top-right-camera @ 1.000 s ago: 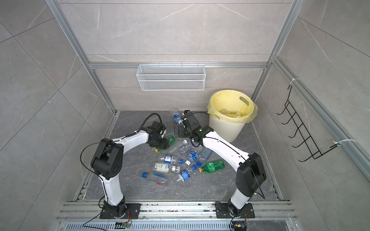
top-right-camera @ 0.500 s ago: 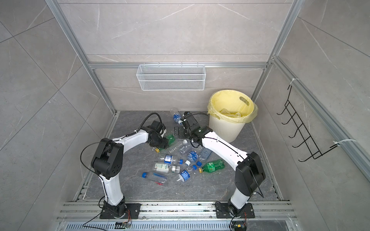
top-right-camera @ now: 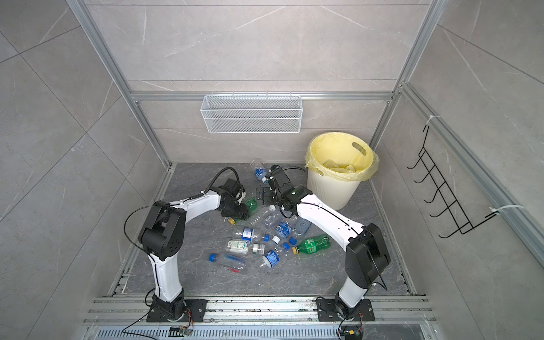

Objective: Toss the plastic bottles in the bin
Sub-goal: 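Grasp the green soda bottle with the left gripper and lift it toward the right gripper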

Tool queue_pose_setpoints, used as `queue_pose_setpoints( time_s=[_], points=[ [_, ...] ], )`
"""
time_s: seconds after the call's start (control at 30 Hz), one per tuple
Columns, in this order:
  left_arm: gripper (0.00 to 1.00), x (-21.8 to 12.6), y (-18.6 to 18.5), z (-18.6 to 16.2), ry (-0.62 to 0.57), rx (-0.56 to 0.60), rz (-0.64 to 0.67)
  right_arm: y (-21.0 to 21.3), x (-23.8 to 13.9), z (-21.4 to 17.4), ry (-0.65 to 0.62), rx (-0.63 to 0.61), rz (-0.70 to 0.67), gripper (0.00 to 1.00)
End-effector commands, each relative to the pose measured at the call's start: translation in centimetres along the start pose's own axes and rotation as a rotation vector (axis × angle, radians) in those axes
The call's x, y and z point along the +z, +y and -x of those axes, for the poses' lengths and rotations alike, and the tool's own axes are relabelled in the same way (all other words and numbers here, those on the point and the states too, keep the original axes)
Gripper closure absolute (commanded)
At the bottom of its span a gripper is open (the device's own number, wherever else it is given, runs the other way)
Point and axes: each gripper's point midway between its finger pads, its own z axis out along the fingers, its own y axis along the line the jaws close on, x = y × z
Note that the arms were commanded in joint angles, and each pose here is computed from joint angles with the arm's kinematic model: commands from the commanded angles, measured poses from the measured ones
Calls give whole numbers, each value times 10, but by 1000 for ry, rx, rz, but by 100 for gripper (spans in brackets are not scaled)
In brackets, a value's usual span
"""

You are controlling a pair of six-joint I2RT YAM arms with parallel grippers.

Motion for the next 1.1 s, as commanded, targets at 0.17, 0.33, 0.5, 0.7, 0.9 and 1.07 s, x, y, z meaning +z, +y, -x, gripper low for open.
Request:
queue_pose_setpoints(
  time_s=[0.17, 0.33, 0.5, 0.7, 0.9, 1.07],
  points=[
    [35, -8, -4, 7, -5, -10, -31, -6, 3, -7, 5, 20, -15, 0],
    [42, -15, -7, 11, -22, -9, -49, -10, 1, -7, 0, 26, -27, 0],
    [44, -28, -9, 19, -65, -18, -81, -12, 0, -4, -3, 53, -23, 0],
    [46, -47, -19, 31, -134, -41, -169, -13, 4, -4, 14, 121, 22, 0],
    [47, -66, -30, 39, -196, -55, -263, -12, 11, -7, 33, 139, 21, 0],
    [47, -86, -45, 45, -261, -36, -356, -6, 12, -4, 38, 189, 74, 0]
  ],
)
